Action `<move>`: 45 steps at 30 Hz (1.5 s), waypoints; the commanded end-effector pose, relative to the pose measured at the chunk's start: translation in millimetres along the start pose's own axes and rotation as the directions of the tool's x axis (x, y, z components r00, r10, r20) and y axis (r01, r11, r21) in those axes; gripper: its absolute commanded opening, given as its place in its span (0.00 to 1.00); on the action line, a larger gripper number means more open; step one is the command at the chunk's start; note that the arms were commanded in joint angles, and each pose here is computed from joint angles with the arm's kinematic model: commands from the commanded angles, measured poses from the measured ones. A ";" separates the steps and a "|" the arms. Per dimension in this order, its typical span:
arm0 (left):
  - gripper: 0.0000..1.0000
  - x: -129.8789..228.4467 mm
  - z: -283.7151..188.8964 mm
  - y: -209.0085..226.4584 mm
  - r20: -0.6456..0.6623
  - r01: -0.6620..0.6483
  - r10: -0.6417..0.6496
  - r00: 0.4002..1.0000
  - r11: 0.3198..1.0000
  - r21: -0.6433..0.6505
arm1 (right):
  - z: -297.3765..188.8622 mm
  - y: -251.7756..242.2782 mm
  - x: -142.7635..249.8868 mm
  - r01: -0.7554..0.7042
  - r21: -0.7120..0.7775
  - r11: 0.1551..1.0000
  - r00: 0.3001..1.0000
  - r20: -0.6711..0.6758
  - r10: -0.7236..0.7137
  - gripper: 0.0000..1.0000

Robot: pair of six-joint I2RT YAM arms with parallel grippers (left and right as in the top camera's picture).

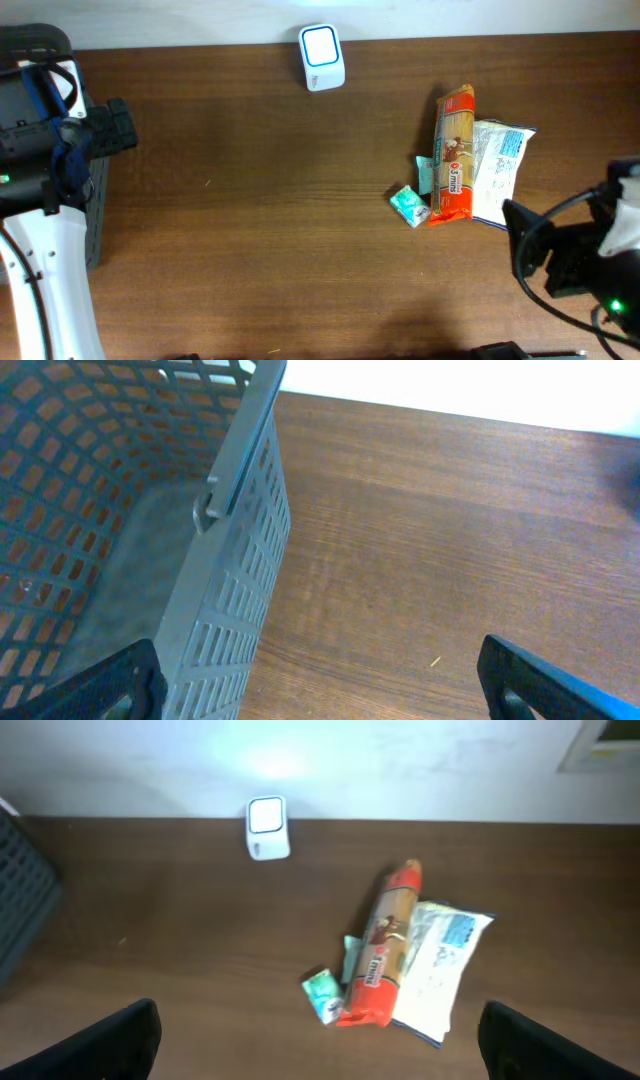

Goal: Scan the item barcode

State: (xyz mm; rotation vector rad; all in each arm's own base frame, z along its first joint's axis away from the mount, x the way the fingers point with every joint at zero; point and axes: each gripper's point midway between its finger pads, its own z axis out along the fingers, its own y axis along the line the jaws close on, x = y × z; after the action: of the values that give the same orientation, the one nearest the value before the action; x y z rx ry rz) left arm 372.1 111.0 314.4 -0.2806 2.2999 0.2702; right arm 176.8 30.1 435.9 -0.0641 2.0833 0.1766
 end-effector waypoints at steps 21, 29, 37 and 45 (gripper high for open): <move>0.99 -3.7 -3.5 2.8 0.014 0.013 -0.012 1.000 1.000 -0.009 | 167.7 -56.4 167.8 0.016 0.101 0.995 0.815 0.575 -0.071 0.99; 0.99 -3.7 -3.5 2.6 0.014 0.012 -0.012 1.000 1.000 -0.009 | 192.3 -53.6 207.2 0.020 0.075 0.997 0.903 0.427 -0.050 0.99; 0.99 -3.7 -3.5 2.8 0.014 0.013 -0.012 1.000 1.000 -0.009 | 192.3 -53.6 207.2 0.020 0.075 0.997 0.903 0.427 -0.050 0.99; 0.99 -5.6 -16.0 -47.3 0.044 -0.075 0.072 0.996 0.993 0.088 | 192.3 -53.6 207.2 0.020 0.075 0.997 0.903 0.427 -0.050 0.99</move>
State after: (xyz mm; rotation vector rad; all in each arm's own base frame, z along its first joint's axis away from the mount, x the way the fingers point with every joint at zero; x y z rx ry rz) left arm 376.0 97.2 314.1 -0.2381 2.3038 0.2582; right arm 245.9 9.1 159.6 -0.0155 1.6414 0.0657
